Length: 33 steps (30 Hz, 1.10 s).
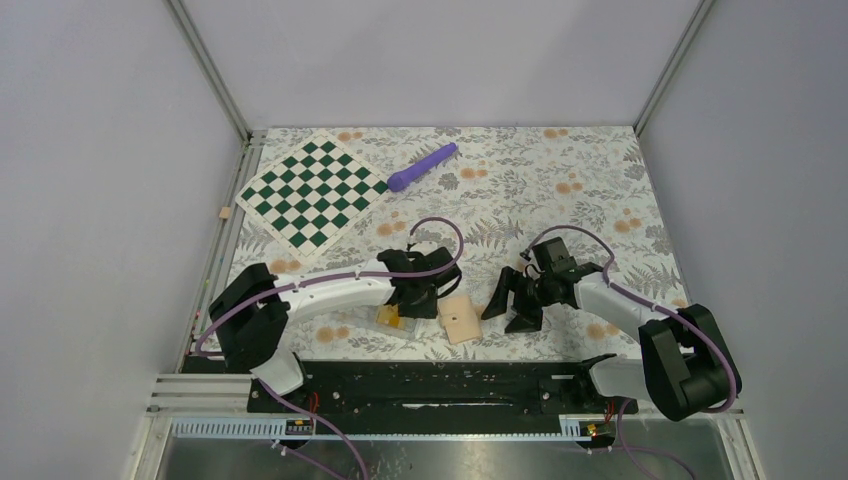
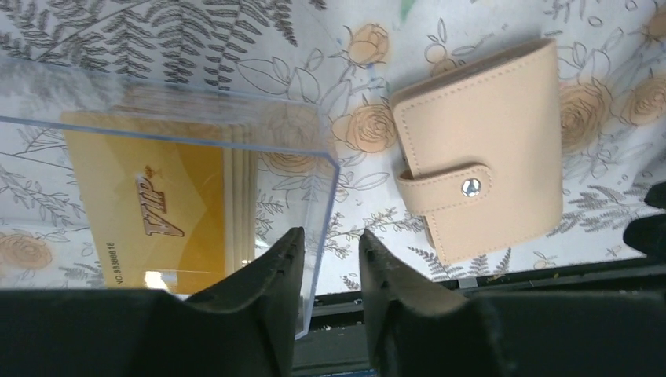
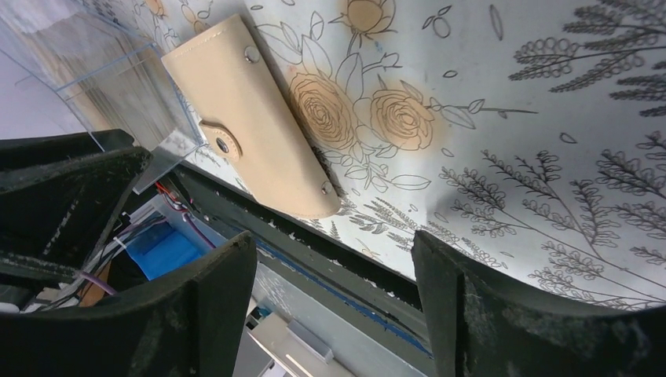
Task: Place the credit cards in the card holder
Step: Move the storage box to the center of the board.
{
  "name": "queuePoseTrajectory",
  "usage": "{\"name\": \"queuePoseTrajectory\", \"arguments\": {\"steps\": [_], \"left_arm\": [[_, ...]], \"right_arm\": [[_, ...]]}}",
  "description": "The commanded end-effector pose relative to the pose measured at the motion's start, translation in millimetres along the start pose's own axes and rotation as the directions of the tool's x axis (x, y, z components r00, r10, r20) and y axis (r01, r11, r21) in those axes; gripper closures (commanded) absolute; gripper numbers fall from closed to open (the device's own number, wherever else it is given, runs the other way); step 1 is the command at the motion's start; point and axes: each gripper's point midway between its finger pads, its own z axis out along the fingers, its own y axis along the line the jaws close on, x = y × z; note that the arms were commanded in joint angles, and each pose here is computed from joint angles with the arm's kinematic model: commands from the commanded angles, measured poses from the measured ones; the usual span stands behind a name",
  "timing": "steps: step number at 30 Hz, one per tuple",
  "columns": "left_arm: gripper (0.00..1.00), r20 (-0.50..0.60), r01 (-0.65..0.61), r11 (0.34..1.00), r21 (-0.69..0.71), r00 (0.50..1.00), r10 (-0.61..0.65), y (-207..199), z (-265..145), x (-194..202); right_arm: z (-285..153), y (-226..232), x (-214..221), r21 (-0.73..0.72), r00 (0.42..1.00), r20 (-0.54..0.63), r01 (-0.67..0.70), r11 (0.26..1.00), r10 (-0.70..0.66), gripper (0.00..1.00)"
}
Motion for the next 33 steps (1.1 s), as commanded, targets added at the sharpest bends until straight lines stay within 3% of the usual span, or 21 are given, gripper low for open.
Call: {"name": "queuePoseTrajectory", "arguments": {"steps": [1, 6, 17, 20, 22, 27, 33], "left_arm": [[0.73, 0.055, -0.018, 0.998, -0.062, 0.998, 0.021, 9, -7, -13], [0.88, 0.078, -0.026, 0.991, -0.13, 0.996, 0.037, 28, -10, -24], [0.91, 0.076, 0.009, 0.97, -0.243, 0.997, 0.01, 81, -6, -39], [0.9, 0.071, 0.018, 0.967, -0.254, 0.997, 0.0, 93, -6, -39], [0.81, 0.084, 0.016, 0.973, -0.232, 0.996, 0.003, 89, -12, -44], [0.47, 0.131, 0.025, 0.988, -0.152, 0.991, -0.005, 69, -33, -55], [0.33, 0.208, 0.04, 0.999, -0.036, 0.978, -0.031, 27, -65, -63]], "right_arm": [[-3, 20, -3, -0.057, 0.999, -0.006, 0.045, 0.997, -0.046, 0.21], [0, 25, -1, -0.055, 0.998, -0.021, 0.056, 0.997, -0.057, 0.21], [9, 35, -1, -0.03, 0.994, -0.048, 0.1, 0.995, -0.101, 0.23], [11, 28, -5, 0.034, 0.993, -0.027, 0.117, 0.993, -0.116, 0.25], [12, 26, -5, 0.051, 0.992, -0.021, 0.125, 0.991, -0.124, 0.25], [20, 26, -1, 0.058, 0.99, -0.057, 0.131, 0.99, -0.128, 0.29], [28, 23, 3, 0.062, 0.988, -0.085, 0.131, 0.989, -0.126, 0.3]]}}
